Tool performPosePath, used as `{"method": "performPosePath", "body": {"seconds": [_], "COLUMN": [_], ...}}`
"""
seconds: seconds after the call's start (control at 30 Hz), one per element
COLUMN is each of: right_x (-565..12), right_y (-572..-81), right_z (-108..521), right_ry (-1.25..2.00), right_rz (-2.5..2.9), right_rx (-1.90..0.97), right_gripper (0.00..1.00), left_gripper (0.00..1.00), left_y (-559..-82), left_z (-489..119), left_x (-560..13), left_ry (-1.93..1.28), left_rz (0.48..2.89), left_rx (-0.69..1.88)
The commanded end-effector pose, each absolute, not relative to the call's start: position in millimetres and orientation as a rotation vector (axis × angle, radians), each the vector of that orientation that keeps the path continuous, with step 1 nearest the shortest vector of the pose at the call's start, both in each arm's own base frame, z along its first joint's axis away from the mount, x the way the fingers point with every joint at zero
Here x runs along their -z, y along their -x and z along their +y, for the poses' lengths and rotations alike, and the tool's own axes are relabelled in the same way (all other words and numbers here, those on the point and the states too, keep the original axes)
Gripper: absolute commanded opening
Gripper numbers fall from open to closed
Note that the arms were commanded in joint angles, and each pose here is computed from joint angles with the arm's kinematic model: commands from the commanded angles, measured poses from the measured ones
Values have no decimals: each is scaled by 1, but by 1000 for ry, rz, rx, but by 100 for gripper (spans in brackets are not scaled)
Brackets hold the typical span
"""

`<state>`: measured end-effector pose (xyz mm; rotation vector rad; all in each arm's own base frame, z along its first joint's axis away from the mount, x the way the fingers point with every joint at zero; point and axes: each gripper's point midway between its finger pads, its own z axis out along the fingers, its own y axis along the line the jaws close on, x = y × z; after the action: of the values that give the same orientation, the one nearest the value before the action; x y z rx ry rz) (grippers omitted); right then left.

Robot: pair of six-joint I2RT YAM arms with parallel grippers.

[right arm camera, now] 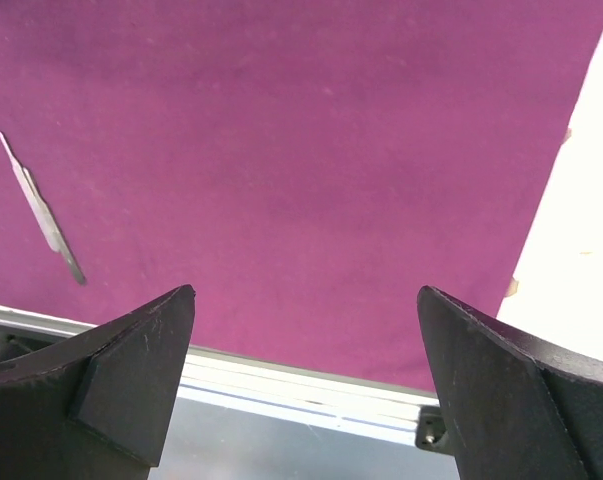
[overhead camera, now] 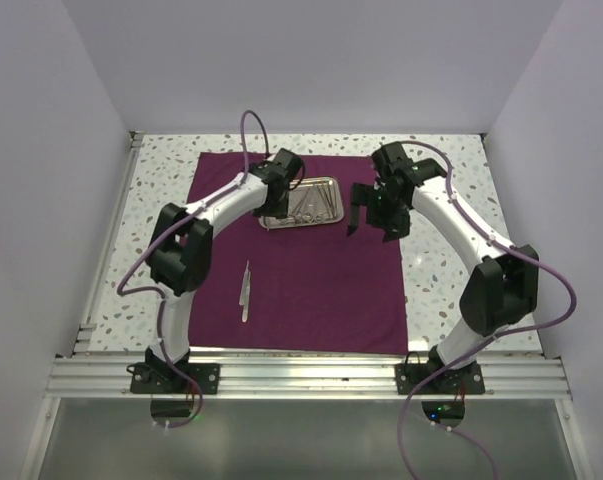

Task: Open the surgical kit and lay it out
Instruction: Pick up the medical item from the container.

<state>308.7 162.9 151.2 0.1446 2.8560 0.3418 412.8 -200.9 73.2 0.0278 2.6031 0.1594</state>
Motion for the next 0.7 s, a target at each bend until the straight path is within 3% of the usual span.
{"method": "performPosePath", "body": {"seconds": [0.0, 0.67], "right_x": [-164, -147], "right_y": [-296, -294], "right_z": [149, 139], "right_ry": [-132, -134], "right_rz": [2823, 2863], "right_rx": [-302, -230], "right_gripper": [97, 97], "left_gripper": [49, 42], "left_y": [-439, -451], "left_z": [-192, -197], "left_x": [-79, -48], "left_ry": [-26, -79], "left_rz": [2570, 2613], "left_rx": [-191, -162]}}
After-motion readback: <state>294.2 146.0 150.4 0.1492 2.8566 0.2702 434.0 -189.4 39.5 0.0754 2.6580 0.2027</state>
